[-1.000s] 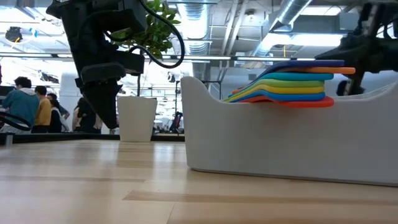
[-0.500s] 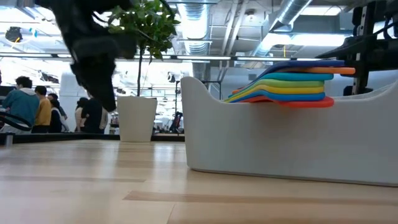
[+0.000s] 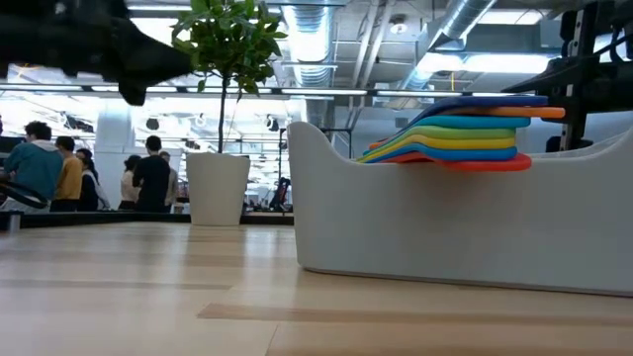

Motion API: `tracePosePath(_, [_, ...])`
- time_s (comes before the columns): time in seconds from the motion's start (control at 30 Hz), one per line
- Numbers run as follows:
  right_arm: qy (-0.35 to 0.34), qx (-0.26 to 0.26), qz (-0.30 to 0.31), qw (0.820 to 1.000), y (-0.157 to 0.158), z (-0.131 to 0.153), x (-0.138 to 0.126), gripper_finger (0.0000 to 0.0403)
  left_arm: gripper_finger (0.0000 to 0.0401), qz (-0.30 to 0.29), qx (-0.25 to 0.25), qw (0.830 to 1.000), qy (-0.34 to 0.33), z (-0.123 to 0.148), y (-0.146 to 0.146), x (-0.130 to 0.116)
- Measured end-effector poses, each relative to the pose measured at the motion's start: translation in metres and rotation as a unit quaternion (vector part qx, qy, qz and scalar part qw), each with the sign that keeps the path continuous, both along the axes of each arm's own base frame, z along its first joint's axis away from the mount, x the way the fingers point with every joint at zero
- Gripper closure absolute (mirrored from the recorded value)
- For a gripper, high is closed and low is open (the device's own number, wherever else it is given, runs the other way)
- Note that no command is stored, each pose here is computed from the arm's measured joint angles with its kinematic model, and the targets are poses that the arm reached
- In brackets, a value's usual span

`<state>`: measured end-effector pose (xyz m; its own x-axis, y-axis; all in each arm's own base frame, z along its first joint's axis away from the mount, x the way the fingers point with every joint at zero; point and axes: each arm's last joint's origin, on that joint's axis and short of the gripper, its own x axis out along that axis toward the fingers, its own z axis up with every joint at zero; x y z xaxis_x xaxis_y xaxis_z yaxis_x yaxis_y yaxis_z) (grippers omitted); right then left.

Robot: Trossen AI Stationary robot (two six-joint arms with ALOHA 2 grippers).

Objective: Nest measuring cups in basket
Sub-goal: Return to Home Position

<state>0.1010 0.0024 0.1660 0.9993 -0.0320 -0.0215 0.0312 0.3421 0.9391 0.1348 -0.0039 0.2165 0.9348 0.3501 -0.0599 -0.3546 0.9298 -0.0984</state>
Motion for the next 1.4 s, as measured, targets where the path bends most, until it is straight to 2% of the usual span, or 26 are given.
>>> tracePosePath(0.1, [0.0,0.0,0.0,1.0,0.0,0.0,0.0,0.0361,0.0319,-0.076,-0.007,0.993,-0.087,-0.021,0.007,-0.016])
tracePosePath(0.2, [0.0,0.0,0.0,1.0,0.0,0.0,0.0,0.0359,0.0319,-0.119,-0.029,0.987,-0.106,-0.035,0.009,-0.026])
tracePosePath(0.4, [0.0,0.0,0.0,1.0,0.0,0.0,0.0,0.0359,0.0319,-0.088,-0.02,0.992,-0.084,-0.041,0.011,-0.039])
tracePosePath(0.53, [-0.001,0.0,0.0,1.0,0.0,0.0,0.0,0.036,0.0319,-0.087,-0.015,0.994,-0.062,-0.045,0.012,-0.038])
tracePosePath(1.4, [0.0,0.0,0.0,1.0,0.0,0.0,0.0,0.0361,0.0319,-0.072,-0.016,0.996,-0.054,-0.047,0.013,-0.037])
